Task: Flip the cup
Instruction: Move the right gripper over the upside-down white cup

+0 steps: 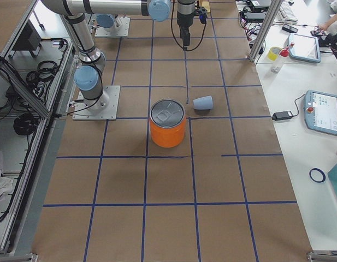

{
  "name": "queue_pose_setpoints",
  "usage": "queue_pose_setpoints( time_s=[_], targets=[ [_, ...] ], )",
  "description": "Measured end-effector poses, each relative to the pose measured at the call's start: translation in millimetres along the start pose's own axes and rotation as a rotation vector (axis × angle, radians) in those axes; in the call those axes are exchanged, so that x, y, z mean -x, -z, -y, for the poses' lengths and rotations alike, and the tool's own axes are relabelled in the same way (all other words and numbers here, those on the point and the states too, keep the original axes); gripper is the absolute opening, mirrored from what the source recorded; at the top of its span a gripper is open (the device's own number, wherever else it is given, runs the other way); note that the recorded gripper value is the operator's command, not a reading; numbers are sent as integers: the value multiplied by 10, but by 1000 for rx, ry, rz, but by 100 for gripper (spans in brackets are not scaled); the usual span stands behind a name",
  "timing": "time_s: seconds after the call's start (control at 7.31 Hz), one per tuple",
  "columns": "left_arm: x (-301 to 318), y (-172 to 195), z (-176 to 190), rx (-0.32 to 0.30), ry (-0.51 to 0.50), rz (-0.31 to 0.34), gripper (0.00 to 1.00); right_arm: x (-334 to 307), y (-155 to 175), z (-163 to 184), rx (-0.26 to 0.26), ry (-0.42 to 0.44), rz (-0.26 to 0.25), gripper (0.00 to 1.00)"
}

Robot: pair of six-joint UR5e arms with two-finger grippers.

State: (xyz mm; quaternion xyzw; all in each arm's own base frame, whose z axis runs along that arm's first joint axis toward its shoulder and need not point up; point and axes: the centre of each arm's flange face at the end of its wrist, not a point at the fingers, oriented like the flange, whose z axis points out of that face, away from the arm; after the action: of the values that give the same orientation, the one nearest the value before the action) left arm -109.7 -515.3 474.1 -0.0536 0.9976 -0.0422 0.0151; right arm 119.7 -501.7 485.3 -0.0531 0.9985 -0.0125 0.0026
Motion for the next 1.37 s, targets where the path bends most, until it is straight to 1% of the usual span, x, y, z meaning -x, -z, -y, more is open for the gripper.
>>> queue_pose_setpoints(
  time_s=[0.41,0.68,0.82,0.96,1.09,1.37],
  targets=[
    [0,-3,3,0,-1,0,100,-33,-49,9,14,-1,-4,100],
    [0,4,4,-2,-2,0,100,-197,-89,52,14,-28,6,100],
    [0,6,4,-2,-2,0,100,-299,-163,116,23,-45,11,100],
    [0,7,7,-4,-3,0,100,-392,-266,250,28,-58,13,100],
    [0,6,10,-6,-3,0,100,-487,-376,442,17,-64,8,100],
    [-1,-1,11,-5,-4,0,100,-698,-695,910,-6,-77,-4,100]
  ],
)
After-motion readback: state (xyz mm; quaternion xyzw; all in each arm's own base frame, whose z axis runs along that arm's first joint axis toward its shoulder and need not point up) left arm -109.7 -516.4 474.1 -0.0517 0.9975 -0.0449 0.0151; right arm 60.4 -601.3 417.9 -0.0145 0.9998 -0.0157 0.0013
